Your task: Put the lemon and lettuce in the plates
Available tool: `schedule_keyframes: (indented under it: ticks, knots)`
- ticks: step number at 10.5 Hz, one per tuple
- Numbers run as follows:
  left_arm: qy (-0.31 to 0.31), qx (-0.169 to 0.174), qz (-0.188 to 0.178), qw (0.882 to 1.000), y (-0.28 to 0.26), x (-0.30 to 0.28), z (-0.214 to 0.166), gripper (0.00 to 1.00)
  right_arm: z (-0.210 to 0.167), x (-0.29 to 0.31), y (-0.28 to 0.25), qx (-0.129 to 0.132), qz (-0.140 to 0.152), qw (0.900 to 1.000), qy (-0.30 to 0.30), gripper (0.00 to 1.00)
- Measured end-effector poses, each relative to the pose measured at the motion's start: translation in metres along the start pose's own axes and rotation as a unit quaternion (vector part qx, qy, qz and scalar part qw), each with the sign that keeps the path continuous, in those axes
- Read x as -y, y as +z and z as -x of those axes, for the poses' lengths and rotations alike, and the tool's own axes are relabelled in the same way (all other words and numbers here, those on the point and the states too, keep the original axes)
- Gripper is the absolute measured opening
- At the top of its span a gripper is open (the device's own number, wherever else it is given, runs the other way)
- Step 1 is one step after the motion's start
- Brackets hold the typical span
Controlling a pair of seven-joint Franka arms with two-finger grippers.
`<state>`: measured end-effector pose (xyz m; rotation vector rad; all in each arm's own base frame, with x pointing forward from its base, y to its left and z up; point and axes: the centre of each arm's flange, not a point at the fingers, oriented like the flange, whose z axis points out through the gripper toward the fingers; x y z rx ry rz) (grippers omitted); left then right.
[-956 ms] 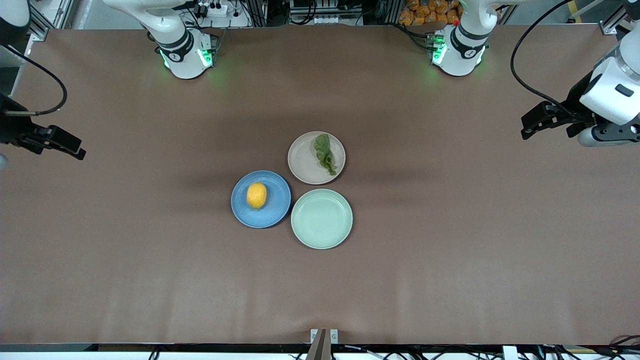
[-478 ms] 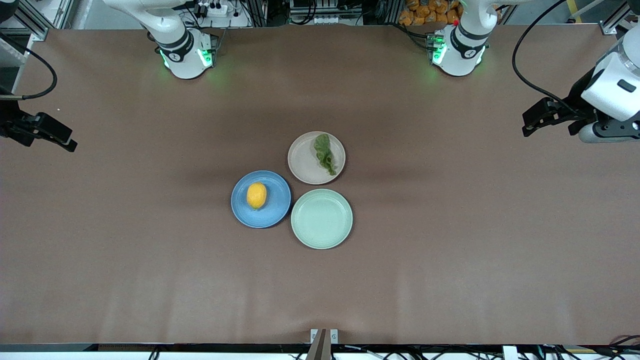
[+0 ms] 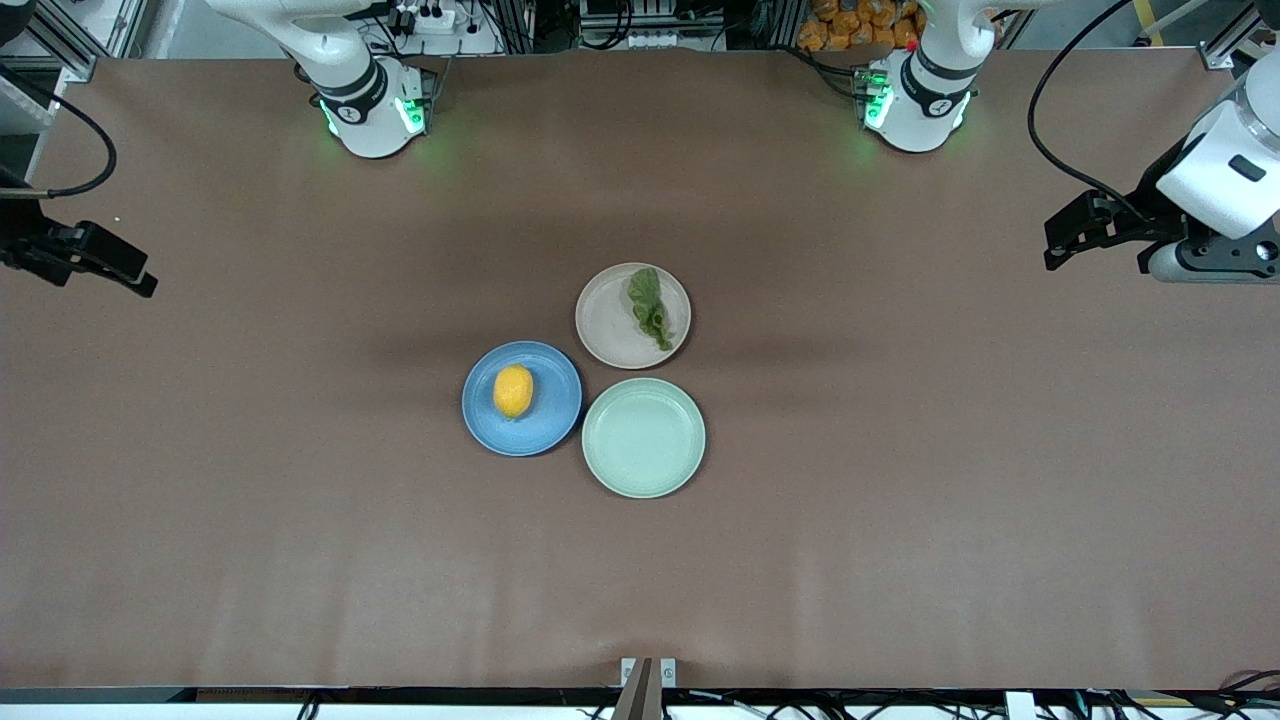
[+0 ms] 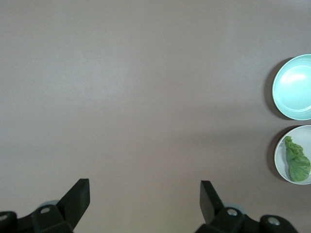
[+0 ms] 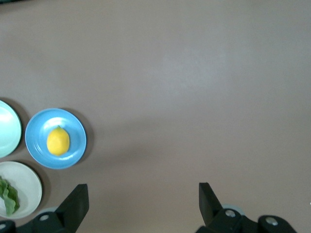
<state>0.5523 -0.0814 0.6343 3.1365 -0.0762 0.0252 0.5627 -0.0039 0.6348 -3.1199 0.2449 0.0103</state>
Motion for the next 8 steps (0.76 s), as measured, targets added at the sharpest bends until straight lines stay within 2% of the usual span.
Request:
schedule_keyframes:
  ticks: [3,8]
  knots:
    - [0.0,0.002,0.0,1.0,0.001,0.0,0.0,1.0,0.004,0.001,0.009,0.025,0.004,1.0,-0.002,1.0]
    - [0.0,0.002,0.0,1.0,0.001,0.0,0.0,1.0,0.007,0.014,0.015,0.036,0.006,0.999,-0.013,1.0]
